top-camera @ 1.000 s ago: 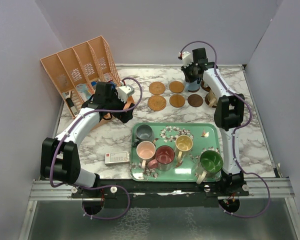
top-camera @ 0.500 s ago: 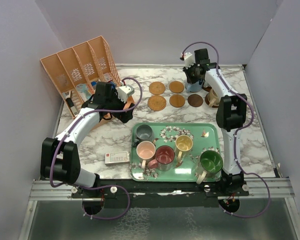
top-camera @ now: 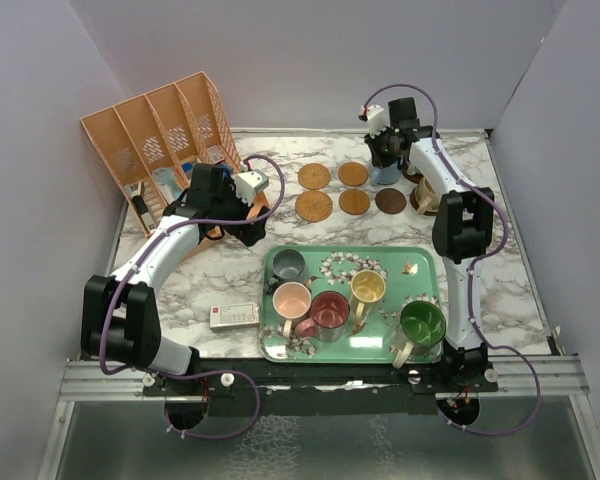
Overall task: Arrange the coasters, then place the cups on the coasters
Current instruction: Adjust the cup on the coaster.
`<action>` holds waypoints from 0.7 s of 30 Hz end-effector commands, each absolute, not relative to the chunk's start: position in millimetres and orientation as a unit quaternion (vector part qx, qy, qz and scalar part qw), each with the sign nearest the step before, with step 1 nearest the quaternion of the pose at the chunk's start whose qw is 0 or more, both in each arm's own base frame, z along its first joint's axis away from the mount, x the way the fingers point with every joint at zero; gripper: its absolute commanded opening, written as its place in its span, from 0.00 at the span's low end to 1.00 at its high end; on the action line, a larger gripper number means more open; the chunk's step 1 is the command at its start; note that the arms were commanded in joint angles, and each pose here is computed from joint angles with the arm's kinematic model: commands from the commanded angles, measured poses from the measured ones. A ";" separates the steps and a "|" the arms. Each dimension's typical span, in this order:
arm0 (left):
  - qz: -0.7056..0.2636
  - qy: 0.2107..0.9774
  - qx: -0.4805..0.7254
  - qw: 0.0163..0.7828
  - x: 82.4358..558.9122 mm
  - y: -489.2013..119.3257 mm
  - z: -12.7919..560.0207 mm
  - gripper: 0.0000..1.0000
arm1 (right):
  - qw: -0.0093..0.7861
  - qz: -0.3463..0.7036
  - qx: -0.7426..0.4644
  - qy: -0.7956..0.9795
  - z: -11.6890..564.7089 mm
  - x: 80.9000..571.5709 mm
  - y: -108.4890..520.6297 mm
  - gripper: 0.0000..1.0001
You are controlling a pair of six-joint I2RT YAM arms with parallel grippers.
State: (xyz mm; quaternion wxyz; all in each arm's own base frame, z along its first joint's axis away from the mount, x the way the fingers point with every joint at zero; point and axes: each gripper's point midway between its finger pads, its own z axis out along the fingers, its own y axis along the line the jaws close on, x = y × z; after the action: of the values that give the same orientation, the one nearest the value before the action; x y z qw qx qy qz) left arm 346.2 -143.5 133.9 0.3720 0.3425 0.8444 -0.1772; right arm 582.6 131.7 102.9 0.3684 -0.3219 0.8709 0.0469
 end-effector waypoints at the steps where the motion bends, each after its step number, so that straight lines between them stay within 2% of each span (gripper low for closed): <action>1: -0.189 0.830 0.351 0.390 344.2 -149.8 145.2 0.99 | 0.446 0.037 -0.326 0.833 158.7 604.0 133.9 0.01; 21: -0.190 0.830 0.352 0.389 343.3 -149.9 144.8 0.99 | 0.442 0.022 -0.332 0.833 153.8 599.9 125.2 0.01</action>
State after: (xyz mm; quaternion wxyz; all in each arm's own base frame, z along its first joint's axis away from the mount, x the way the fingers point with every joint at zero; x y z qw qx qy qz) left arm 346.1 -143.6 134.0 0.3720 0.3426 0.8443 -0.1776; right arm 583.6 128.8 101.9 0.3751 -0.3253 0.8670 0.0430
